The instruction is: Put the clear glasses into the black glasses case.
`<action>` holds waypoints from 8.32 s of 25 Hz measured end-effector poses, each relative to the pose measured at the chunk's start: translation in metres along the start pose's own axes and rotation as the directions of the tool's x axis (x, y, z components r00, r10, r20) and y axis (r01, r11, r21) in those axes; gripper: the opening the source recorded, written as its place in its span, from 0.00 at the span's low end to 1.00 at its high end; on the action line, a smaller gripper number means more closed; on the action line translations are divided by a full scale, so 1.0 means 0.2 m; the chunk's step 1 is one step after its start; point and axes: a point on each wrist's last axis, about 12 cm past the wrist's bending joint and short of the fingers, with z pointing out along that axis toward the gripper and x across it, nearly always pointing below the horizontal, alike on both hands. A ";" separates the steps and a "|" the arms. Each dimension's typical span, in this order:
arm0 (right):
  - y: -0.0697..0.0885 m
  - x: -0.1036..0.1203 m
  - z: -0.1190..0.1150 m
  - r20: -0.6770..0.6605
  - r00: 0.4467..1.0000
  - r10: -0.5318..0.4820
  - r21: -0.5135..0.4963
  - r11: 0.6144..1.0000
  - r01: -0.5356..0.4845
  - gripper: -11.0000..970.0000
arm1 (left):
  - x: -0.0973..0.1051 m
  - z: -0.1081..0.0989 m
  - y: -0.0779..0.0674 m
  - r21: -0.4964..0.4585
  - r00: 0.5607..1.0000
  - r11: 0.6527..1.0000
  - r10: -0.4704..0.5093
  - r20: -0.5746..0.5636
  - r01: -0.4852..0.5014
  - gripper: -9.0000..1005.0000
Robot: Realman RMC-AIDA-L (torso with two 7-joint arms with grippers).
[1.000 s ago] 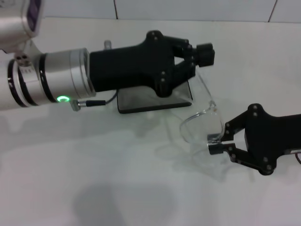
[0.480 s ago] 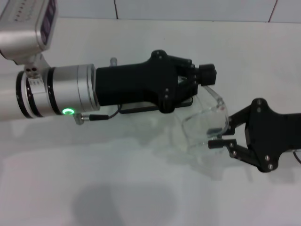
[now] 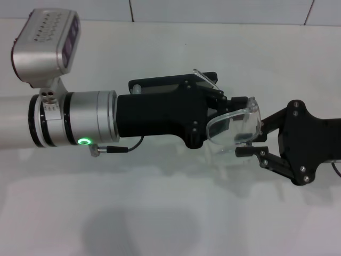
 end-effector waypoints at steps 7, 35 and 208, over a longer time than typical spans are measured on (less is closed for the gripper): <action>0.00 0.00 0.00 0.011 1.000 -0.010 0.023 1.000 0.010 0.10 | 0.00 0.00 0.00 0.000 1.000 1.000 -0.002 0.008 0.002 0.07; 0.06 -0.18 -0.03 0.358 0.927 -0.113 0.002 0.993 0.120 0.10 | 0.01 -0.28 0.11 -0.268 0.973 0.958 -0.037 0.228 0.099 0.07; -0.57 -0.09 0.96 -0.883 0.401 -0.245 -0.237 0.969 0.070 0.11 | 0.21 -0.71 -0.25 -0.374 0.996 0.925 -0.041 0.080 0.068 0.07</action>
